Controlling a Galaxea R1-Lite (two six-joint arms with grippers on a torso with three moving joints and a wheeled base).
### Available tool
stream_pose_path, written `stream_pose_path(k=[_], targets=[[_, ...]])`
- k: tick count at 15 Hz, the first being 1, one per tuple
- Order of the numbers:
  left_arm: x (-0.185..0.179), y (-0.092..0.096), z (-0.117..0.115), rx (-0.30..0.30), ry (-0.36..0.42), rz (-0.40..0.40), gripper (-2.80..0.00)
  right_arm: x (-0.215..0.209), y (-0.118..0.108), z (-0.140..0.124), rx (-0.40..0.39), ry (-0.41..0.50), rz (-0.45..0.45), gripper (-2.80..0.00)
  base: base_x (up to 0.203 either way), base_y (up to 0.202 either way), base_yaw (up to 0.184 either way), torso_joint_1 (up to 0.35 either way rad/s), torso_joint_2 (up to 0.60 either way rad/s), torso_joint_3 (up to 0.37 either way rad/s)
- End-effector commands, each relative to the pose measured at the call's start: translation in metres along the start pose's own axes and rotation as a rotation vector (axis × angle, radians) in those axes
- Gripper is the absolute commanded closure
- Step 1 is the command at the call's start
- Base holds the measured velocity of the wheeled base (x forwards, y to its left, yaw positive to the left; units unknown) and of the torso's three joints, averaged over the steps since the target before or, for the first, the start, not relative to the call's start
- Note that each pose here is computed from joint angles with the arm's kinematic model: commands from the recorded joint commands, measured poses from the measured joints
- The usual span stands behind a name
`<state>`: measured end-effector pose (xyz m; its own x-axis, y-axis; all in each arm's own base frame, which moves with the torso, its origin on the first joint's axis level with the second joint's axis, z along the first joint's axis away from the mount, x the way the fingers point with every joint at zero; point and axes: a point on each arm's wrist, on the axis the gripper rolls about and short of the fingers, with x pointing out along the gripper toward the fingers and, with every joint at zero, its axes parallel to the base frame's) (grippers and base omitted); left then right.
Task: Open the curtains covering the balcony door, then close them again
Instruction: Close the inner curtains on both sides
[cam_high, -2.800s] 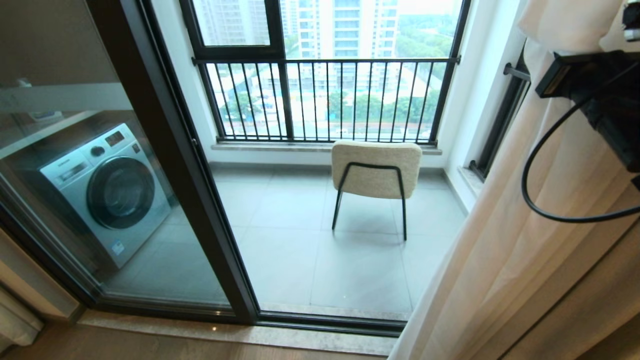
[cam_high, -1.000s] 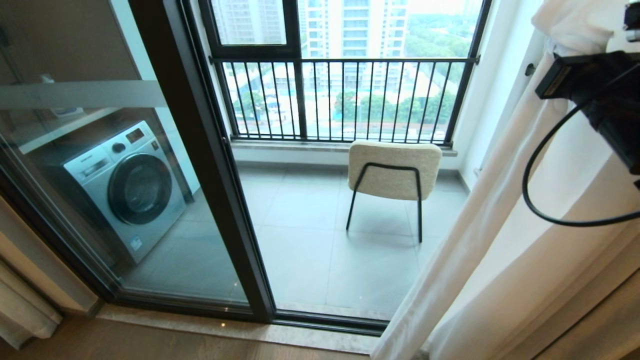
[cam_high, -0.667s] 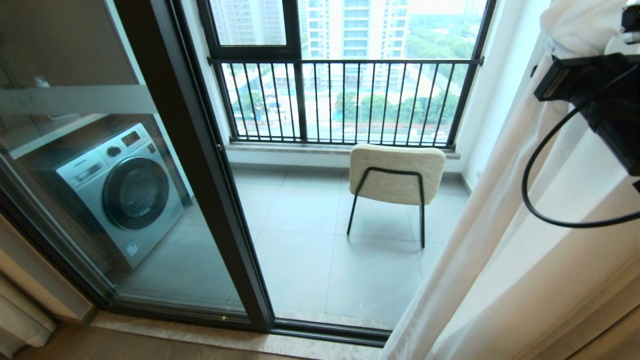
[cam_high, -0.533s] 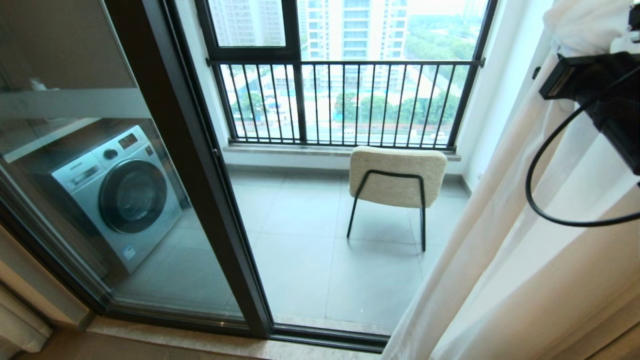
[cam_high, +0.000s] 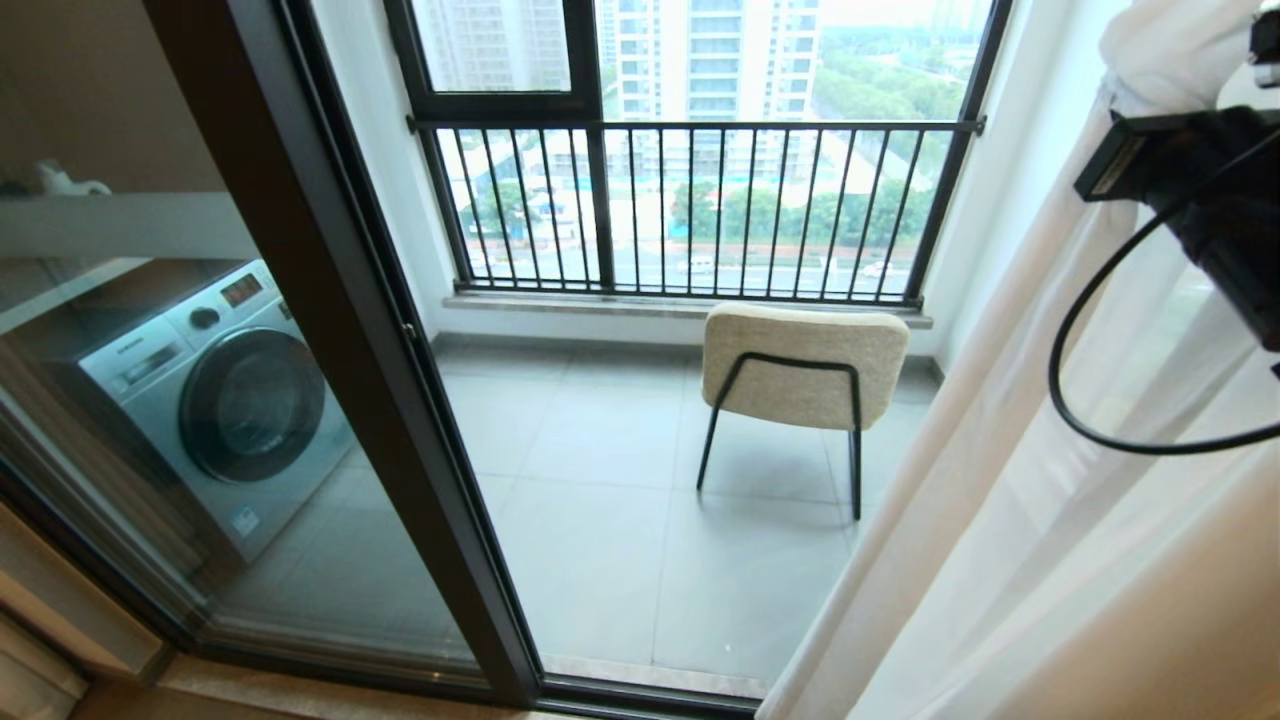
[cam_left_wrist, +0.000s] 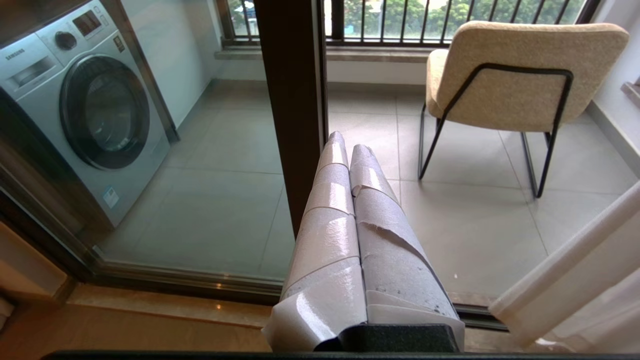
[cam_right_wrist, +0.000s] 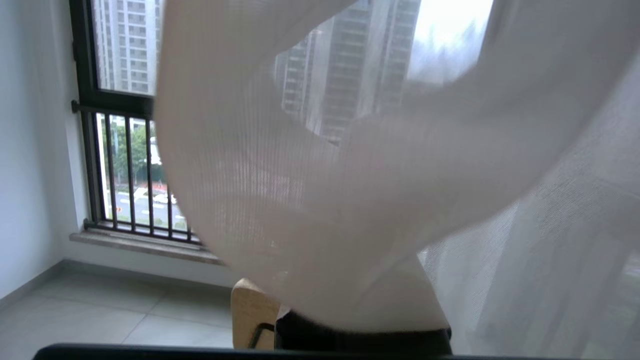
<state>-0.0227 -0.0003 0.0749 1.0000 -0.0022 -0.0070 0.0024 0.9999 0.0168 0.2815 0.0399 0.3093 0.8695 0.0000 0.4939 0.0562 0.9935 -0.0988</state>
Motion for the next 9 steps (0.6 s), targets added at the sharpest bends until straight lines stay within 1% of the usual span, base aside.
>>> stream_pose_path(k=[1,5,7,9], targets=[[0.0000,0.0000,0.0001,0.000,-0.001,0.001,0.00,-0.0009,-0.0006,0.0034,0.001,-0.013,-0.003,0.00,0.000,0.000,0.000,0.000,0.00,0.000],[0.0000,0.0000,0.0000,0.000,0.001,-0.001,0.00,-0.0062,-0.0016,0.0052,0.000,-0.010,-0.002,0.00,0.000,0.000,0.000,0.000,0.00,0.000],[0.0000,0.0000,0.0000,0.000,0.001,-0.001,0.00,-0.0082,-0.0024,0.0076,0.001,-0.014,-0.003,0.00,0.001,0.107,0.001,0.000,0.00,0.002],[0.0000,0.0000,0.0000,0.000,0.001,0.001,0.00,-0.0080,-0.0025,0.0083,0.001,-0.016,-0.003,0.00,0.000,0.181,0.001,0.001,0.01,0.001]])
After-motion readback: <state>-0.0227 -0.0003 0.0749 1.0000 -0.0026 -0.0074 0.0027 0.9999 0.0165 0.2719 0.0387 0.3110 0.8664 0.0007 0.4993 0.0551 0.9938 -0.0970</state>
